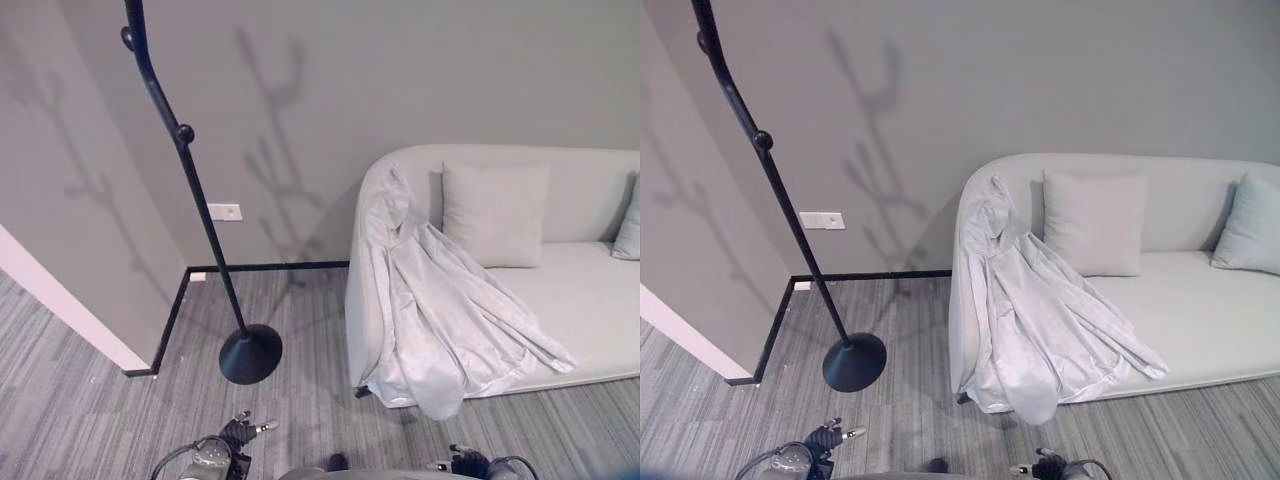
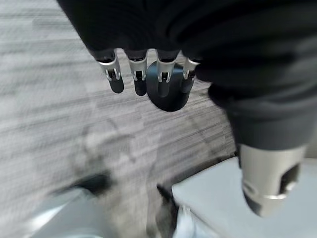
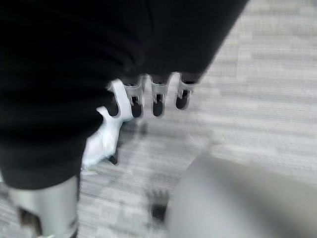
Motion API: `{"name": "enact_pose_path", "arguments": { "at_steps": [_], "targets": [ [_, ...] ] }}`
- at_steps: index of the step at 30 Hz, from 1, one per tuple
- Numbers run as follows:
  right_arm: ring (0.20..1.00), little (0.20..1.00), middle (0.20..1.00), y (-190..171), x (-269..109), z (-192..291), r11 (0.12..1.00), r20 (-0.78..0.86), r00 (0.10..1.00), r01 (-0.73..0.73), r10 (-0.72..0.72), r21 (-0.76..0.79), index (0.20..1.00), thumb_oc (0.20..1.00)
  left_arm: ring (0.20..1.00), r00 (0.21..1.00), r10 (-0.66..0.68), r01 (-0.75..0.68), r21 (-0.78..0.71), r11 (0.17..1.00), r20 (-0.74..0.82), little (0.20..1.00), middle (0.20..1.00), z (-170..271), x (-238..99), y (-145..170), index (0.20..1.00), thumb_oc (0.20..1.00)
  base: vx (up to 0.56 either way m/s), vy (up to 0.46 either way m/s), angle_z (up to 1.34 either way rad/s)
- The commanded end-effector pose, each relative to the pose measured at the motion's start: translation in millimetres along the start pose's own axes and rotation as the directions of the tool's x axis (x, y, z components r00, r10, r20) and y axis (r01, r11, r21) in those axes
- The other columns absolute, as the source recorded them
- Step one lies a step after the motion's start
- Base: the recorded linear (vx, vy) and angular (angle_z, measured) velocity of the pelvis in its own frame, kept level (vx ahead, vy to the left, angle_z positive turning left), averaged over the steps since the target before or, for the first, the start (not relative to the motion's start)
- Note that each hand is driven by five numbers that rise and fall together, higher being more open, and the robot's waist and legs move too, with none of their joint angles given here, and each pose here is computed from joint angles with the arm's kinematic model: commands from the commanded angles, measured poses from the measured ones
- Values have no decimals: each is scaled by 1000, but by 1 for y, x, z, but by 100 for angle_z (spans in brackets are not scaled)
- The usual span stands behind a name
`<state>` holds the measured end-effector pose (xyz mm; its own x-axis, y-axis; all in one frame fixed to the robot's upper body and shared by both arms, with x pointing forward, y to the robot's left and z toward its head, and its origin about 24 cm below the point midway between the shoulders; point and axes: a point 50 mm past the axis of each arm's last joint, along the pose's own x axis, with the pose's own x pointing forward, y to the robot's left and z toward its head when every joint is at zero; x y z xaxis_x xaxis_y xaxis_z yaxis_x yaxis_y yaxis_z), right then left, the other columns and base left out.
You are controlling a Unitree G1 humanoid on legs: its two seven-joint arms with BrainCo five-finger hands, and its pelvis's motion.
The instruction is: Hang the clothes on the sofa on the clothes rack.
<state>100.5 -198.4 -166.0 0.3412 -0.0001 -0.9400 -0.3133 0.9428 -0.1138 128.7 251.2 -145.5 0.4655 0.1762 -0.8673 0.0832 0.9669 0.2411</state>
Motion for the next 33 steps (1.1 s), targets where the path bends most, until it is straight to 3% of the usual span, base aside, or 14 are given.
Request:
{"name": "enact_pose_path", "arguments": {
  "at_steps": [1, 9, 13, 18, 24, 29, 33],
  "targets": [
    [1000, 1000, 1000, -23, -1, 13, 998, 32, 998, 58, -58, -5, 1000, 1000, 1000, 998, -53, 52, 29, 998, 46, 1000, 1000, 7, 1, -19, 1000, 1000, 162, -243, 5],
    [1000, 1000, 1000, -23, -1, 36, 996, 117, 992, 47, -38, -79, 1000, 1000, 1000, 997, -3, 4, -17, 1000, 71, 1000, 1000, 11, 0, -5, 1000, 1000, 154, -523, 35],
    [1000, 1000, 1000, -54, -10, 4, 989, 61, 987, 148, -148, -7, 1000, 1000, 1000, 993, -46, 51, -50, 997, 109, 1000, 1000, 16, -1, -19, 1000, 1000, 135, -684, 84],
    [1000, 1000, 1000, -60, -14, -15, 983, -7, 983, 182, -182, 36, 1000, 1000, 1000, 991, -87, 93, -56, 994, 102, 1000, 1000, 11, -2, -32, 1000, 1000, 126, -477, 38],
    [1000, 1000, 1000, -37, -5, -2, 993, -3, 993, 115, -115, 4, 1000, 1000, 1000, 994, -85, 88, -44, 995, 73, 1000, 1000, 11, 0, -33, 1000, 1000, 151, -111, -25],
    [1000, 1000, 1000, -21, -2, 2, 998, -6, 998, 61, -61, -18, 1000, 1000, 1000, 994, -79, 75, -48, 996, -73, 1000, 1000, -30, -6, -34, 1000, 1000, 281, 118, -31],
    [1000, 1000, 1000, -15, 0, 7, 999, 6, 999, 38, -38, -28, 1000, 1000, 1000, 995, -46, 47, 8, 999, -88, 1000, 1000, -32, -5, -21, 1000, 1000, 327, 212, -49]
  ]
}}
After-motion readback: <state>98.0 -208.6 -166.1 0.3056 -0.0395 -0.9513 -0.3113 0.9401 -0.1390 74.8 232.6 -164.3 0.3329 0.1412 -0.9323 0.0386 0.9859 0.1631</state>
